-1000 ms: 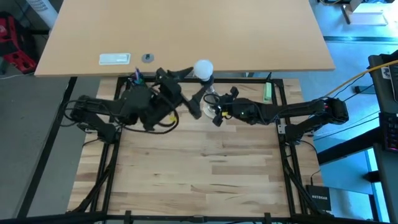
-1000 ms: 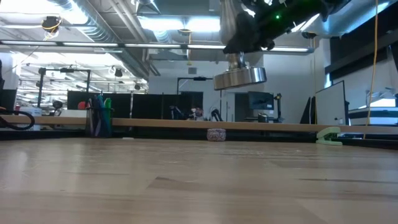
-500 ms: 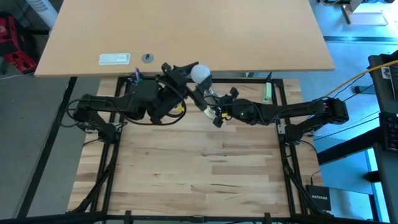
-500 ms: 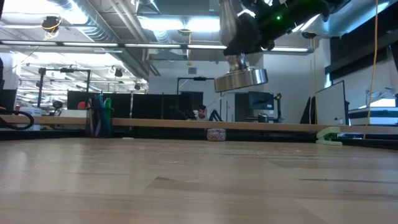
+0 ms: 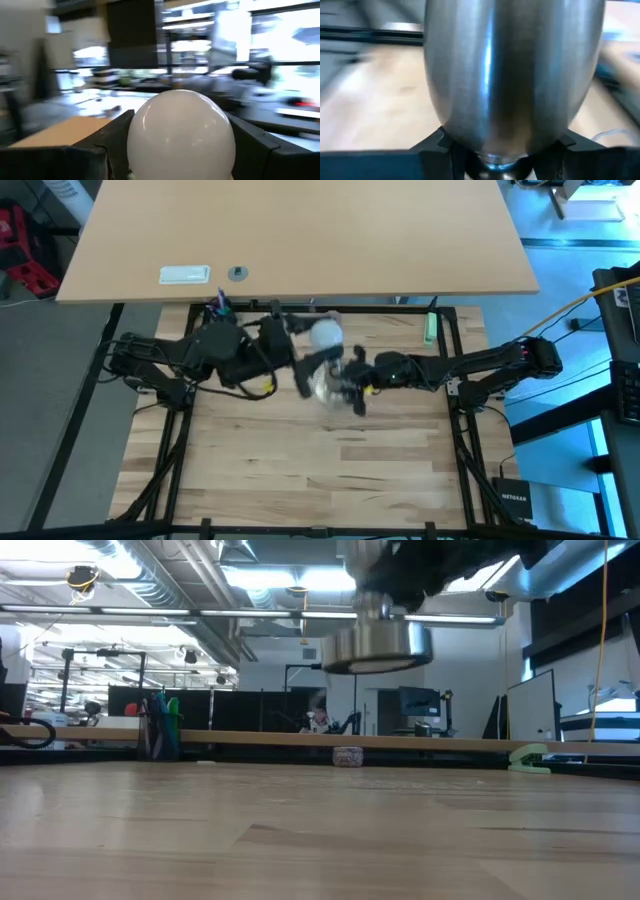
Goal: Screw lightbulb
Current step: Insert the lightbulb into the silver lamp
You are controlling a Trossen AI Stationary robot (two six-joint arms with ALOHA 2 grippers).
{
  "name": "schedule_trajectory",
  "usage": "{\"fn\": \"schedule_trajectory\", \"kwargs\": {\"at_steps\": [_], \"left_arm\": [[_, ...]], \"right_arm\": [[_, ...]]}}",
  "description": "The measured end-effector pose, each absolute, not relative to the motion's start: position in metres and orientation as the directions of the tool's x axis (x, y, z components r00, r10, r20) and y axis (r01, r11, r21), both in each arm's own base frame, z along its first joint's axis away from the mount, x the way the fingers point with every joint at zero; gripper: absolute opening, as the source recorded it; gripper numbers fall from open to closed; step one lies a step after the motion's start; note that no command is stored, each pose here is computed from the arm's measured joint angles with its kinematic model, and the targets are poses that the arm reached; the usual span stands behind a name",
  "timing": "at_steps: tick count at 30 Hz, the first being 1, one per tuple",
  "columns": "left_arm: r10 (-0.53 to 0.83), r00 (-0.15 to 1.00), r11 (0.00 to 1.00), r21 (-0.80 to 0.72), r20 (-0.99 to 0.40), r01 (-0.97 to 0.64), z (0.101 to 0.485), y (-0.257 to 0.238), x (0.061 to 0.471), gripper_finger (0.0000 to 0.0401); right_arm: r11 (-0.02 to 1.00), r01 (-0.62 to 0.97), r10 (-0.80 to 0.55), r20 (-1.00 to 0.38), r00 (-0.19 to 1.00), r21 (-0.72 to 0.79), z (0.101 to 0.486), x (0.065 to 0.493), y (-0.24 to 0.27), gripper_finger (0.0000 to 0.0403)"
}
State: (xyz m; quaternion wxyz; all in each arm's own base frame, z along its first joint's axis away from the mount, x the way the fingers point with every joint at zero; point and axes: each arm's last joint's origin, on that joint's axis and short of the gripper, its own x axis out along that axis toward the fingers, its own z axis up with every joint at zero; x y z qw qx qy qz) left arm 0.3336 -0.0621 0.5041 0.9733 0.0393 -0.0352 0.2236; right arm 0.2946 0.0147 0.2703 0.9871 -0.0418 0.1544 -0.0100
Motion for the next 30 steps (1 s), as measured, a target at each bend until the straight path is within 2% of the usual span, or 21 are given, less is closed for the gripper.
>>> {"fn": "schedule_trajectory", "kwargs": {"at_steps": [5,10,13,16,20,23,27,30], "left_arm": [[0.14,0.99,0.99,-0.001,0.013,-0.14,0.499,-0.071,0.331,0.0237],[-0.075,0.997,0.997,-0.025,-0.025,0.074,0.49,-0.077,0.34,0.0237],[-0.243,0.97,0.968,0.057,-0.015,0.244,0.486,-0.083,0.346,0.0237],[-0.428,0.904,0.896,0.123,-0.007,0.426,0.482,-0.085,0.354,0.0237],[-0.578,0.816,0.798,0.195,-0.016,0.57,0.476,-0.084,0.36,0.0237],[-0.633,0.774,0.753,0.209,-0.026,0.624,0.472,-0.081,0.362,0.0237],[-0.637,0.771,0.754,0.196,-0.01,0.627,0.474,-0.08,0.363,0.0237],[-0.637,0.771,0.757,0.191,0.004,0.625,0.477,-0.08,0.361,0.0279]], "right_arm": [[0.927,-0.373,0.364,-0.293,0.884,0.026,0.27,0.29,0.051,0.0159],[0.793,-0.591,0.603,-0.326,0.728,0.149,0.263,0.282,0.079,0.0159],[0.75,-0.646,0.654,-0.312,0.69,0.143,0.26,0.283,0.092,0.0159],[0.716,-0.685,0.689,-0.298,0.66,0.139,0.256,0.286,0.1,0.0159],[0.681,-0.718,0.72,-0.312,0.619,0.147,0.248,0.29,0.107,0.0159],[0.67,-0.725,0.729,-0.319,0.605,0.156,0.245,0.294,0.11,0.0159],[0.681,-0.719,0.721,-0.305,0.623,0.142,0.25,0.298,0.111,0.0159],[0.705,-0.698,0.697,-0.298,0.652,0.124,0.251,0.3,0.11,0.0159]]}}
